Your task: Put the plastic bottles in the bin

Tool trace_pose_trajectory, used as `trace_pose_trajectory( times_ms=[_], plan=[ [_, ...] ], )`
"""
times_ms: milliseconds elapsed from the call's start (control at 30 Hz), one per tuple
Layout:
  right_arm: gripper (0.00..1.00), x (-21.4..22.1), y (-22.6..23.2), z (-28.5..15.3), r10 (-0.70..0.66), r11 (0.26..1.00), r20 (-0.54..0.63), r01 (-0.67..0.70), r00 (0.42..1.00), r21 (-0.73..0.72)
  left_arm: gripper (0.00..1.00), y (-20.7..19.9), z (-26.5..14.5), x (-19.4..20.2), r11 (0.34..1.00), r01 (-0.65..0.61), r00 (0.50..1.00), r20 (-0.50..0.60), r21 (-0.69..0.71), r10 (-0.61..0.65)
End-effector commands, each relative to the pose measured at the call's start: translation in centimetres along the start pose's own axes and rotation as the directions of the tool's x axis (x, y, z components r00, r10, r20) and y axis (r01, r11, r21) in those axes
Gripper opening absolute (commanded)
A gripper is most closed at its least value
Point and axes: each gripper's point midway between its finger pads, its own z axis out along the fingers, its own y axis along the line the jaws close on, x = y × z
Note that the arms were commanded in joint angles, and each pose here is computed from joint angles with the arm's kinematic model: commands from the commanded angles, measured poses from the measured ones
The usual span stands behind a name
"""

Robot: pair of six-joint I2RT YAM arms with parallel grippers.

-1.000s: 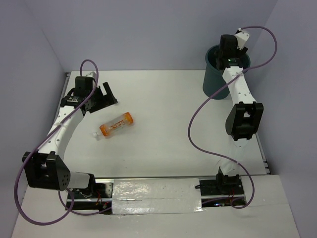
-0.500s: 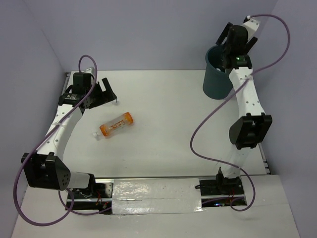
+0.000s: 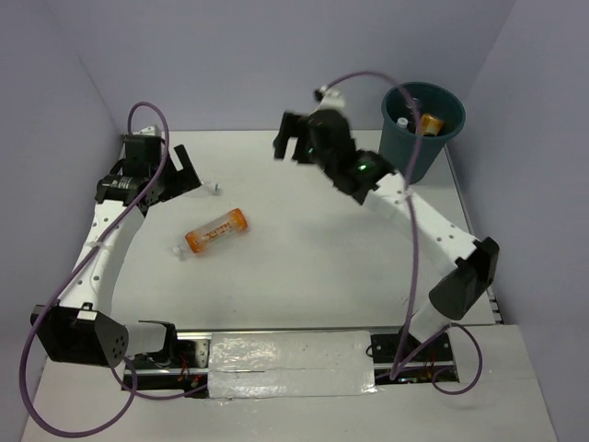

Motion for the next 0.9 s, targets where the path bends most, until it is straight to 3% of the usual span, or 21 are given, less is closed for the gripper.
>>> trace_pose_trajectory(
  times_ms=[0,133,167,267,633,867],
  plan=[
    [0.98,11.1,0.7,1.0,0.192,0.981,-0.226,-0.183,0.955,0.061,0.99,2.5,-3.2,-2.4,0.989,0.063,0.993,0.106,-0.131,-0.049],
    [0.96,17.4,6.6,-0.5,0.376,0.904,-0.345,-0.422,0.860,-0.069,0.99,4.2,-5.5,-3.8,0.976,0.080,0.986,0.158,-0.200,-0.048],
    [0.95,18.9,8.2,-0.6,0.446,0.843,-0.395,-0.526,0.803,-0.117,0.99,3.9,-6.1,-4.4,0.979,0.077,0.984,0.175,-0.190,-0.044],
    [0.95,22.1,10.4,-0.3,0.528,0.764,-0.474,-0.637,0.705,-0.098,0.99,3.8,-7.2,-5.3,0.980,0.076,0.979,0.203,-0.186,-0.037],
    [0.97,29.5,13.5,2.9,0.660,0.649,-0.552,-0.757,0.510,0.077,0.99,3.4,-8.0,-5.6,0.985,0.063,0.977,0.210,-0.161,-0.028],
    [1.00,31.8,12.6,4.0,0.683,0.652,-0.532,-0.745,0.500,0.137,0.99,3.1,-7.4,-5.5,0.987,0.063,0.979,0.201,-0.145,-0.033]
  ],
)
